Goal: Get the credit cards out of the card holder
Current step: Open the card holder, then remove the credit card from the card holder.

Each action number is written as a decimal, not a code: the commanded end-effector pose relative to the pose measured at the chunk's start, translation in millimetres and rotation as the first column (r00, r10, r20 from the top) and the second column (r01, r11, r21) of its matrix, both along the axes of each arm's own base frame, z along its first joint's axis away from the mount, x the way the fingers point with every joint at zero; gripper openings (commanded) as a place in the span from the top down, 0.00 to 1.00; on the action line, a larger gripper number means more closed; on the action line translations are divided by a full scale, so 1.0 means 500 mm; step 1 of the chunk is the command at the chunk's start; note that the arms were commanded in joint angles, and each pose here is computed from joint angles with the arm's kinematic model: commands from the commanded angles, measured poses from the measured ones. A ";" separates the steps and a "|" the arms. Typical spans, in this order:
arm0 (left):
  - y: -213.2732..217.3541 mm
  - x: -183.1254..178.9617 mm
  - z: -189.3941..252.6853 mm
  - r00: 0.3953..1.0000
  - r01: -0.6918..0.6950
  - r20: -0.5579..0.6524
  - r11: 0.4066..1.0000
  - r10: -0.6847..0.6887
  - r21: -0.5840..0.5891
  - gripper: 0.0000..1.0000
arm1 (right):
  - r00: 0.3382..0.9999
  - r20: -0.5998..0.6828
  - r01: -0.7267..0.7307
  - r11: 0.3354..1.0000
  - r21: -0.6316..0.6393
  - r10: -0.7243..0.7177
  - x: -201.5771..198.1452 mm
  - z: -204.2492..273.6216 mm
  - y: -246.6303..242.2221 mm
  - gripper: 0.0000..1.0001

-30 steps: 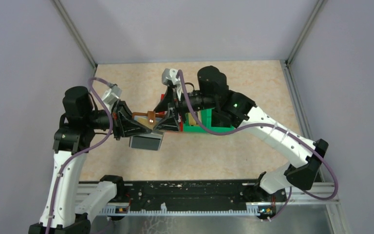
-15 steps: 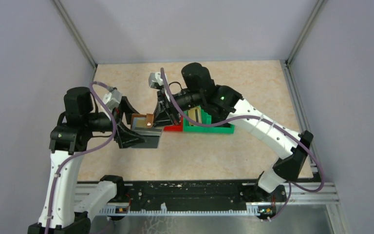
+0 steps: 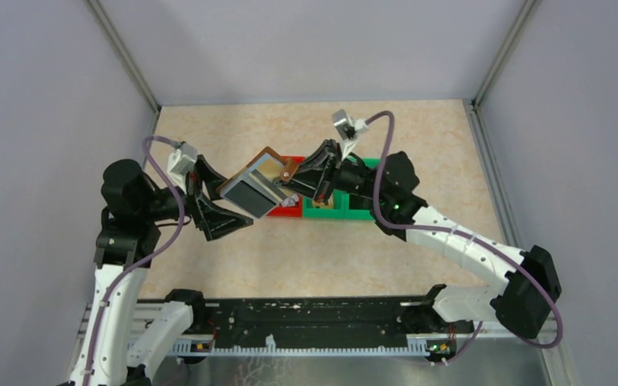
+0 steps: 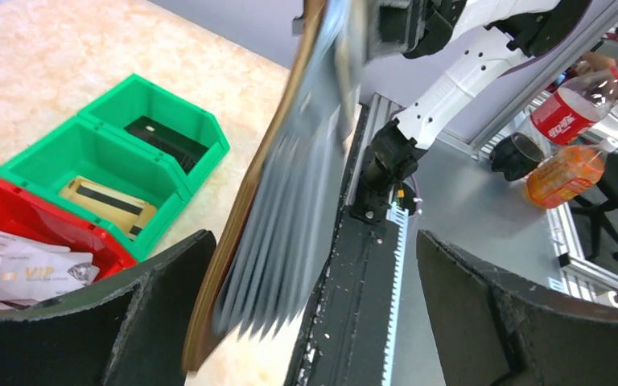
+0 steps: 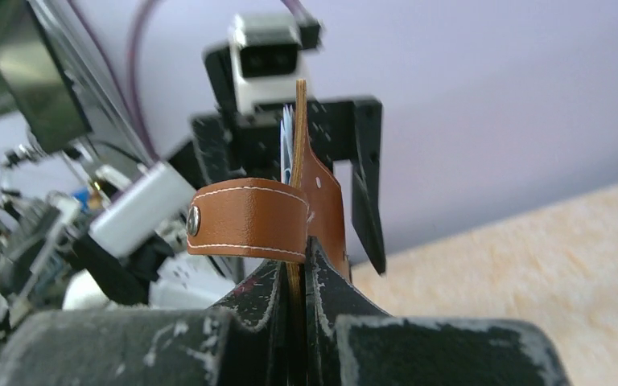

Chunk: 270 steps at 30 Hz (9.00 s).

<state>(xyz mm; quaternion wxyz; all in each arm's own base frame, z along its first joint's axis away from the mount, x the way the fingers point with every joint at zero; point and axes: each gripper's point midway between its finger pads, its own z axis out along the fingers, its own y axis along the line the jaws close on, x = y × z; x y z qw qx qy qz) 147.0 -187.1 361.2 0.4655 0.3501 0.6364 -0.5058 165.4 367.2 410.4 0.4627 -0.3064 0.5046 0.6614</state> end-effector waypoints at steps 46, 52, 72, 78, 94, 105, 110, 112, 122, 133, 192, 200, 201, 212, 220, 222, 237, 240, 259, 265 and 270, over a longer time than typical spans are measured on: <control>-0.014 -0.054 0.091 0.979 0.190 -0.058 0.977 -0.196 -0.097 1.00 | 0.995 0.072 0.061 0.982 0.178 -0.075 -0.042 0.084 -0.006 0.55; -0.012 -0.061 0.093 0.976 0.213 -0.031 0.974 -0.216 -0.074 1.00 | 0.997 0.074 0.019 0.990 0.139 -0.030 -0.044 0.093 -0.006 0.81; -0.018 -0.036 0.083 0.981 0.079 -0.156 0.974 -0.114 -0.213 0.38 | 0.988 -0.127 0.139 0.851 0.506 -0.086 -0.012 0.146 -0.064 1.00; -0.017 -0.027 0.085 0.985 0.037 -0.153 0.969 -0.076 -0.246 0.63 | 0.986 -0.139 0.150 0.848 0.509 -0.091 -0.016 0.134 -0.058 1.00; -0.017 -0.019 0.121 0.986 0.008 -0.156 0.956 -0.057 -0.293 0.32 | 0.987 -0.144 0.131 0.852 0.507 -0.067 -0.029 0.118 -0.040 1.00; -0.017 -0.006 0.141 0.989 0.002 -0.141 0.953 -0.047 -0.302 0.38 | 0.990 -0.129 0.106 0.872 0.478 -0.049 -0.046 0.109 -0.025 1.00; -0.017 0.001 0.153 0.993 -0.004 -0.115 0.952 -0.033 -0.307 0.50 | 0.990 -0.130 0.104 0.872 0.478 -0.046 -0.050 0.110 -0.025 1.00; -0.017 0.002 0.156 0.993 -0.004 -0.116 0.951 -0.034 -0.310 0.57 | 0.991 -0.127 0.103 0.872 0.478 -0.048 -0.051 0.112 -0.024 1.00; -0.007 0.052 0.136 0.986 -0.140 -0.119 0.959 0.113 -0.247 0.99 | 0.976 -0.154 0.206 0.896 0.393 -0.157 -0.025 0.102 -0.046 0.51; 0.009 0.118 0.034 0.947 -0.268 -0.204 0.961 0.249 -0.069 1.00 | 0.916 -0.102 0.401 0.895 0.194 -0.388 0.042 0.169 -0.152 0.49; -0.021 0.040 0.057 0.948 0.007 -0.314 0.994 -0.042 -0.109 1.00 | 0.972 -0.233 -0.062 0.995 -0.073 0.044 0.007 -0.027 0.040 0.72; -0.021 0.035 0.058 0.948 0.020 -0.315 0.994 -0.054 -0.111 1.00 | 0.979 -0.202 -0.013 0.993 -0.119 -0.012 0.019 -0.030 0.022 0.69; -0.021 0.034 0.059 0.947 0.021 -0.315 0.994 -0.056 -0.111 1.00 | 0.979 -0.202 -0.010 0.993 -0.122 -0.015 0.022 -0.031 0.022 0.69; -0.021 0.030 0.059 0.943 0.035 -0.325 0.993 -0.070 -0.112 1.00 | 0.982 -0.184 0.002 0.986 -0.164 -0.032 0.031 -0.040 0.027 0.68; -0.021 0.029 0.060 0.945 0.033 -0.319 0.993 -0.066 -0.110 1.00 | 0.983 -0.175 0.028 0.982 -0.188 -0.061 0.044 -0.046 0.026 0.66; -0.021 0.028 0.059 0.946 0.034 -0.317 0.993 -0.068 -0.110 1.00 | 0.984 -0.166 0.033 0.981 -0.191 -0.066 0.045 -0.045 0.023 0.66; -0.021 0.024 0.056 0.949 0.049 -0.303 0.993 -0.080 -0.111 1.00 | 0.984 -0.176 -0.030 0.990 -0.140 0.005 0.039 -0.033 0.039 0.66; -0.021 0.030 0.054 0.949 0.036 -0.307 0.993 -0.069 -0.110 0.98 | 0.977 -0.203 -0.078 0.993 -0.083 0.060 0.027 -0.029 0.047 0.68; -0.023 0.044 0.059 0.942 0.021 -0.331 0.993 -0.058 -0.114 0.75 | 0.958 -0.266 0.097 0.994 -0.039 -0.104 0.060 -0.040 0.058 1.00; -0.024 0.038 0.063 0.936 0.042 -0.342 0.991 -0.084 -0.130 0.77 | 0.963 -0.258 0.073 0.997 -0.014 -0.074 0.043 -0.047 0.038 1.00; -0.025 0.038 0.063 0.932 0.040 -0.353 0.990 -0.086 -0.136 0.73 | 0.962 -0.260 0.086 0.996 -0.003 -0.084 0.043 -0.048 0.023 1.00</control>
